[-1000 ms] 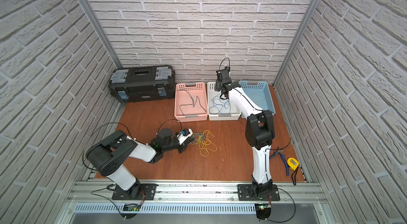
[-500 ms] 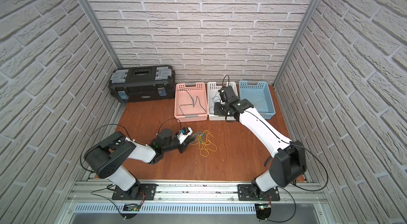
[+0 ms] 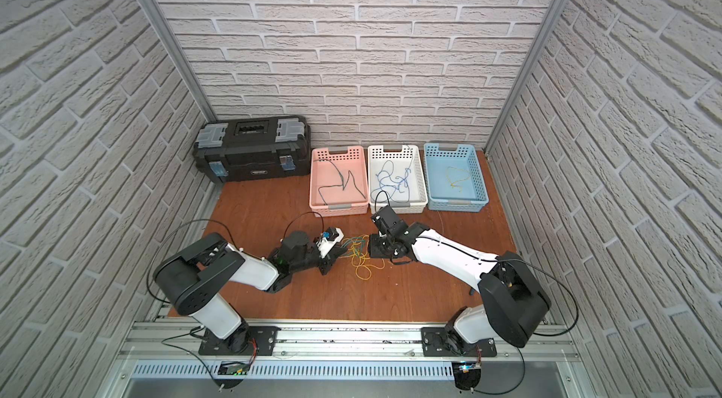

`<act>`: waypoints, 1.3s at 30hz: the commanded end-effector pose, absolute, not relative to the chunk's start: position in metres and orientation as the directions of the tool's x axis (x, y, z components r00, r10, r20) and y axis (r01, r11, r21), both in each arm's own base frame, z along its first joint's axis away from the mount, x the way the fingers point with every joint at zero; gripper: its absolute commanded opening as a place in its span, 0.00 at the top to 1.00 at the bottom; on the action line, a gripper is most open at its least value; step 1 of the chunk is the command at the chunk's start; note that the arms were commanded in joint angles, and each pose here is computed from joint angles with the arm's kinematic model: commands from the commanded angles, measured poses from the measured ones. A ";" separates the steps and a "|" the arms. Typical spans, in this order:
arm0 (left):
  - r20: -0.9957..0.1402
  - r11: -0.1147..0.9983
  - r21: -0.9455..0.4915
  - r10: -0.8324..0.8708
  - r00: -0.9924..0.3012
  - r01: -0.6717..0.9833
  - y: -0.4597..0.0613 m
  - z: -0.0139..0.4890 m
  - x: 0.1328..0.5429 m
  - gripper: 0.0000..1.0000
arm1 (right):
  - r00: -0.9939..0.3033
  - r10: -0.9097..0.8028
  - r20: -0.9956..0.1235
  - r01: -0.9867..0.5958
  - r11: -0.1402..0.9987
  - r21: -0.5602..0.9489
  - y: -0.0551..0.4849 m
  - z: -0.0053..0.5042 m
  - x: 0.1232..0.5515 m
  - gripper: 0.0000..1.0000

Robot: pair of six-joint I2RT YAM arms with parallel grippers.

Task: Untangle and sort cables by color
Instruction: Untie the cable.

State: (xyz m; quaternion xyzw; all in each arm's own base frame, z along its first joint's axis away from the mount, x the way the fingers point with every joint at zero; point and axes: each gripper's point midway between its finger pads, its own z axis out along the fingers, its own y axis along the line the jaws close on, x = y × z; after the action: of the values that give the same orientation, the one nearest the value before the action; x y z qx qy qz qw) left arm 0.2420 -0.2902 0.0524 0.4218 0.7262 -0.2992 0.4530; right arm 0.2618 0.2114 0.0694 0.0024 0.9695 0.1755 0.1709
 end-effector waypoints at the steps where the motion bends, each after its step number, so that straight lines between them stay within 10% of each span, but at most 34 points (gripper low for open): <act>1: -0.919 0.468 -0.044 0.327 -0.220 0.883 -0.293 0.056 0.244 1.00 | -0.923 0.081 -0.376 -0.083 0.912 0.402 0.230 0.072 0.276 0.57; 10: -0.917 0.486 -0.029 0.335 -0.217 0.873 -0.290 0.055 0.246 1.00 | -0.938 0.053 -0.342 -0.093 0.914 0.395 0.231 0.047 0.270 0.61; 14: -0.900 0.533 -0.020 0.359 -0.248 0.846 -0.282 0.049 0.252 1.00 | -0.922 0.037 -0.385 -0.108 0.931 0.349 0.217 0.065 0.268 0.97; 26: -0.856 0.635 -0.037 0.378 -0.352 0.772 -0.255 0.033 0.251 1.00 | -0.570 0.286 -0.770 0.031 0.944 0.327 0.105 0.246 0.243 0.97; 39: -0.838 0.642 -0.041 0.395 -0.377 0.766 -0.255 0.021 0.253 1.00 | -0.032 0.372 -0.927 -0.045 0.926 0.374 0.043 0.457 0.217 0.97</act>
State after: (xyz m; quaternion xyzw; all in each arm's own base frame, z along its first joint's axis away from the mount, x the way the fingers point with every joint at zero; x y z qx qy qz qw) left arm 0.2555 -0.2621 0.0380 0.3653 0.7827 -0.2307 0.4481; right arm 0.2124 0.0521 0.4218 0.1232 0.7345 0.1865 0.6407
